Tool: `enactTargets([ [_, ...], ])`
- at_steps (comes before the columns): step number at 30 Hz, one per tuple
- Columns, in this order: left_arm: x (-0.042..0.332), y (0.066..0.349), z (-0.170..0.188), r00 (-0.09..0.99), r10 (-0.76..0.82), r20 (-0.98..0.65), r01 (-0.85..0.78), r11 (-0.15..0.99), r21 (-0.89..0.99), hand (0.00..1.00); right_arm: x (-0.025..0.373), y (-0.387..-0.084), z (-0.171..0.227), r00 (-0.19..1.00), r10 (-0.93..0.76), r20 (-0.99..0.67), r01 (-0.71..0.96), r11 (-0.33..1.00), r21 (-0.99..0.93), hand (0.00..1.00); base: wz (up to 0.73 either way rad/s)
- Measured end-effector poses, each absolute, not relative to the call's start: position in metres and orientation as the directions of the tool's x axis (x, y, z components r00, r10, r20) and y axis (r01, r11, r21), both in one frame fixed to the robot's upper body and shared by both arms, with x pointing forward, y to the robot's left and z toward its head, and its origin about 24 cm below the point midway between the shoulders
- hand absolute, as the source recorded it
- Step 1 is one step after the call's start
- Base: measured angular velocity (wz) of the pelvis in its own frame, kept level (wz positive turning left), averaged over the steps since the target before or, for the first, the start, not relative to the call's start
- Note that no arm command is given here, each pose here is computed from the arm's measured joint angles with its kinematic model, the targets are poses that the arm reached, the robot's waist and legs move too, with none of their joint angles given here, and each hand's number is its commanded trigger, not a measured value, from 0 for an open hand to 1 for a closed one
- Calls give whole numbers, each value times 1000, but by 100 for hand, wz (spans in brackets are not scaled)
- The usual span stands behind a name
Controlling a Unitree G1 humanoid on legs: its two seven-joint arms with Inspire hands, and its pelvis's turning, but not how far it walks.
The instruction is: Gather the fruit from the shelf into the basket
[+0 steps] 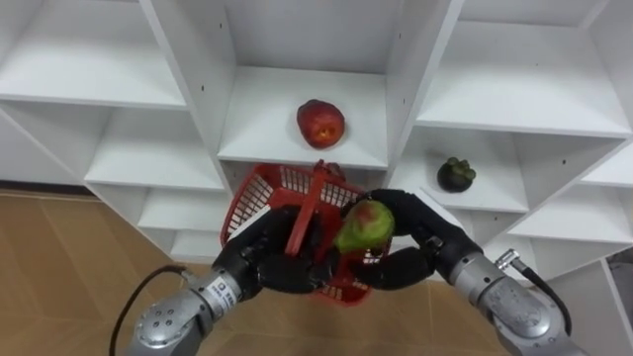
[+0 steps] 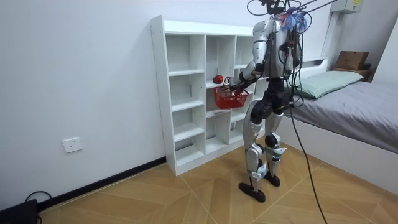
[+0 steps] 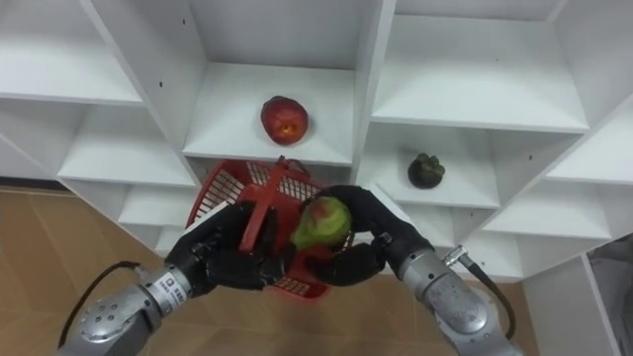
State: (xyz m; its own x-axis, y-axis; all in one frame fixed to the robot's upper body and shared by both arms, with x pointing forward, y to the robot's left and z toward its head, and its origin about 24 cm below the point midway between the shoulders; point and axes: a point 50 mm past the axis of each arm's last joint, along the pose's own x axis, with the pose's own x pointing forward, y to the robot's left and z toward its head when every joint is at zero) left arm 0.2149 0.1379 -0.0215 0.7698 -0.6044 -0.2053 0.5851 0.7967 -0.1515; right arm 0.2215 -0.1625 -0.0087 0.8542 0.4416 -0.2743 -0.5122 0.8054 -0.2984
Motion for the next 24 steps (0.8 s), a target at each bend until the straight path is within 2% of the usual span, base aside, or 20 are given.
enactTargets([
  [24, 210, 139, -20, 750, -631, -198, 605, 775, -180, 100, 220, -158, -10, 842, 462, -279, -533, 796, -287, 0, 0],
])
